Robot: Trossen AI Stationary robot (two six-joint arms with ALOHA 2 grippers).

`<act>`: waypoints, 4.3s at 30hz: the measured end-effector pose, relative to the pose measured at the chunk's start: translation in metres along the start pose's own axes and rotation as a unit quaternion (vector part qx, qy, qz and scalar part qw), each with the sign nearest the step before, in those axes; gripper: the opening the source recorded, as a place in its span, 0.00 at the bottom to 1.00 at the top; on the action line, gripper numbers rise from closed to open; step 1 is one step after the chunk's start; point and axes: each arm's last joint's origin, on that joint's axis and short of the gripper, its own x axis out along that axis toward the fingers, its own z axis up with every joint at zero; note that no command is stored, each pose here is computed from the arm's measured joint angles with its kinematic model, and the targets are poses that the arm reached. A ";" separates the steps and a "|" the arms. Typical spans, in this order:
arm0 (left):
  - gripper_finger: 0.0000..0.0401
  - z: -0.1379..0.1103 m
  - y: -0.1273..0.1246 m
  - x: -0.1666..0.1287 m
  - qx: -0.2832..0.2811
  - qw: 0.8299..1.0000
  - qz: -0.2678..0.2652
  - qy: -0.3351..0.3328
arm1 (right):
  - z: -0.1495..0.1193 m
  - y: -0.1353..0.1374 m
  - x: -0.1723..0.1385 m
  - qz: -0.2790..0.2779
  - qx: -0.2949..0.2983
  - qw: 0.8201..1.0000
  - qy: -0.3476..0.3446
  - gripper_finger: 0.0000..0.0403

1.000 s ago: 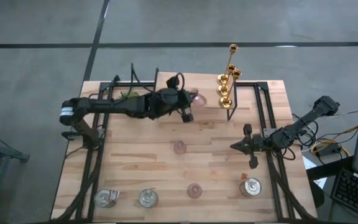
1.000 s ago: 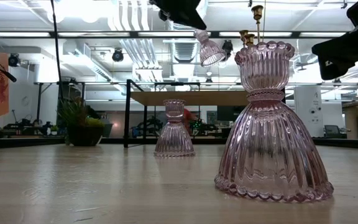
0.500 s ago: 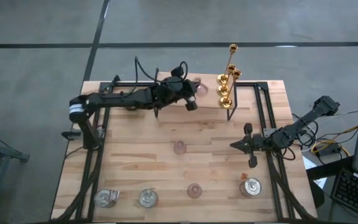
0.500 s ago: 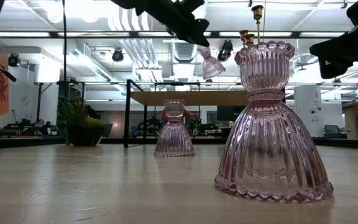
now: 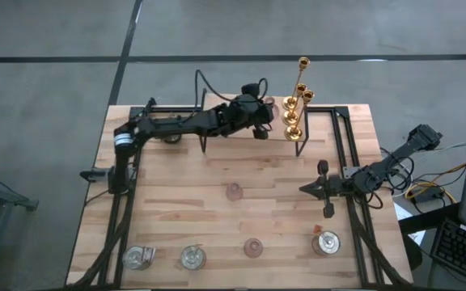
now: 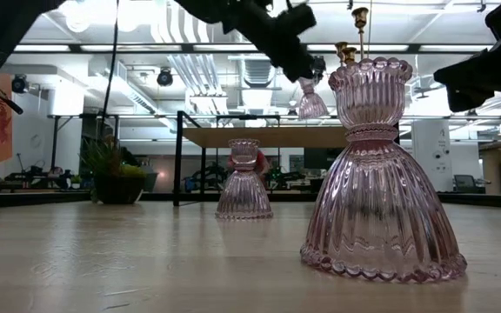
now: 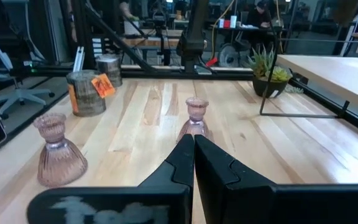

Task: Pick & Place candle stick holders
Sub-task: Put the middle red candle holder on the shelf, then align the top red candle holder on the shelf with the red candle holder

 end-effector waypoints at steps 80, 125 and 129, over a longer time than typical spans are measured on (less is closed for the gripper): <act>0.10 -0.009 -0.013 0.030 -0.114 0.993 -0.018 -0.002 | -0.002 0.000 0.000 0.000 -0.006 1.000 0.011 0.02; 0.63 0.037 -0.134 -0.150 -0.116 0.960 -0.171 0.190 | -0.007 -0.001 0.000 -0.003 0.011 0.999 0.031 0.02; 0.63 0.017 -0.144 -0.171 -0.146 0.953 -0.170 0.206 | -0.007 -0.001 0.000 -0.003 0.019 0.999 0.032 0.02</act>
